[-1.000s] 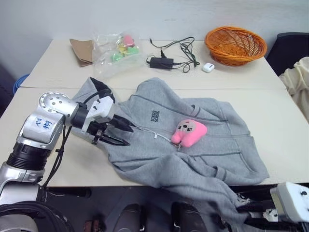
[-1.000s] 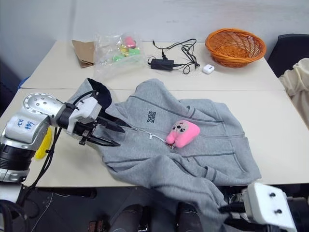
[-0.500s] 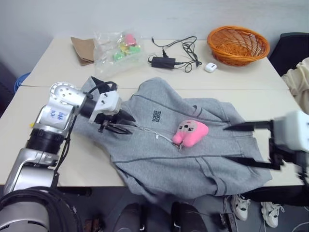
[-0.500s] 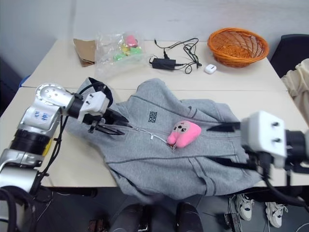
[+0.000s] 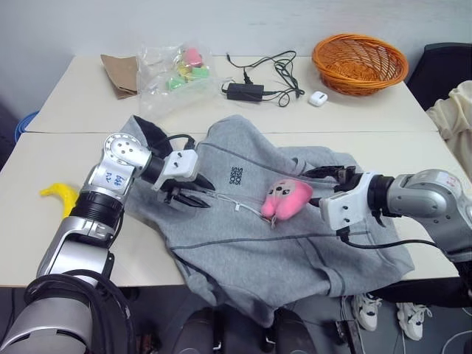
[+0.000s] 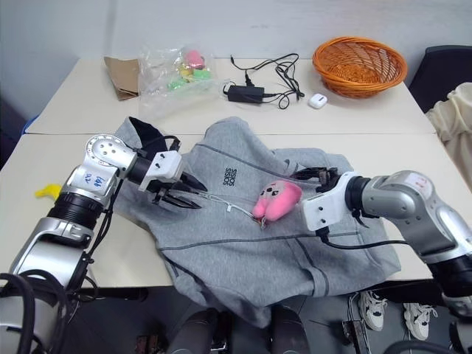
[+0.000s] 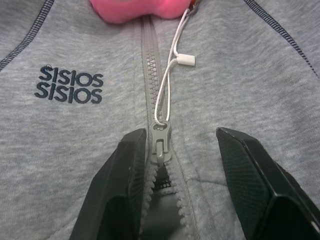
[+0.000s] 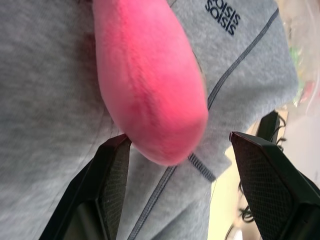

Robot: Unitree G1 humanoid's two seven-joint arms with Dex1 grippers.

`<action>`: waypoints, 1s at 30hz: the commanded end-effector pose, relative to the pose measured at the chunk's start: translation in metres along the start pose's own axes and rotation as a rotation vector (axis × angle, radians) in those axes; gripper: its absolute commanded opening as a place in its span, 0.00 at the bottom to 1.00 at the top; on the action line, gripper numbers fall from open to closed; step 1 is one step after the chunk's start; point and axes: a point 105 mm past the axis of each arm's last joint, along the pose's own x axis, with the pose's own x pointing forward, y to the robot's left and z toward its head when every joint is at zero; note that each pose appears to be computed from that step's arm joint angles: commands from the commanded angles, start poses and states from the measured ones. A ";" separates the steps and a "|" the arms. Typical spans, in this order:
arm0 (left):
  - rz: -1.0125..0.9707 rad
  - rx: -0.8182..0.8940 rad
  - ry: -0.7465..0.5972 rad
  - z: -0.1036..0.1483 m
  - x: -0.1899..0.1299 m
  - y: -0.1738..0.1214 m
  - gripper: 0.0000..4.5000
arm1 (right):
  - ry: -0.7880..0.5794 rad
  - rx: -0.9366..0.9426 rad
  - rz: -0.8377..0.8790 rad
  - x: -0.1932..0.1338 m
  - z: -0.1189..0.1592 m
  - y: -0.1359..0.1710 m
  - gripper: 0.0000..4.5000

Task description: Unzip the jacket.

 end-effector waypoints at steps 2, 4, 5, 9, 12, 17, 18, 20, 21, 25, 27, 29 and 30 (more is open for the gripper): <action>0.035 0.020 0.000 0.001 -0.010 0.003 0.52 | -0.016 -0.091 0.036 0.000 0.005 0.005 0.72; 0.038 0.018 0.007 -0.001 -0.009 0.003 0.52 | -0.007 -0.100 0.055 -0.002 0.002 0.008 0.72; 0.039 0.016 0.010 -0.002 -0.008 0.003 0.52 | -0.003 -0.103 0.059 -0.004 0.001 0.009 0.72; 0.037 0.009 0.029 -0.008 -0.003 0.004 0.52 | -0.015 -0.096 0.047 -0.002 0.002 0.008 0.72; 0.035 -0.009 0.039 -0.015 0.005 0.005 0.52 | -0.044 -0.081 0.028 0.006 0.009 0.006 0.72; 0.015 -0.035 0.053 -0.024 0.021 0.002 0.52 | -0.060 -0.075 0.015 0.018 0.013 0.006 0.72; 0.014 -0.035 0.064 -0.026 0.024 0.001 0.52 | -0.062 -0.075 0.016 0.020 0.013 0.007 0.72; 0.020 -0.035 0.083 -0.031 0.027 0.001 0.52 | -0.066 -0.077 0.011 0.024 0.013 0.007 0.72; 0.024 -0.039 0.086 -0.032 0.029 0.002 0.52 | -0.068 -0.077 0.009 0.026 0.013 0.007 0.72; 0.028 -0.046 0.097 -0.037 0.029 0.001 0.52 | -0.078 -0.072 -0.006 0.027 0.015 0.005 0.54; 0.030 -0.051 0.100 -0.039 0.029 0.001 0.52 | -0.076 -0.068 -0.017 0.026 0.016 0.003 0.39; 0.031 -0.053 0.103 -0.041 0.027 0.000 0.52 | -0.067 -0.061 -0.019 0.023 0.014 0.003 0.26; 0.032 -0.054 0.107 -0.042 0.027 0.000 0.52 | -0.059 -0.051 -0.024 0.020 0.012 0.002 0.19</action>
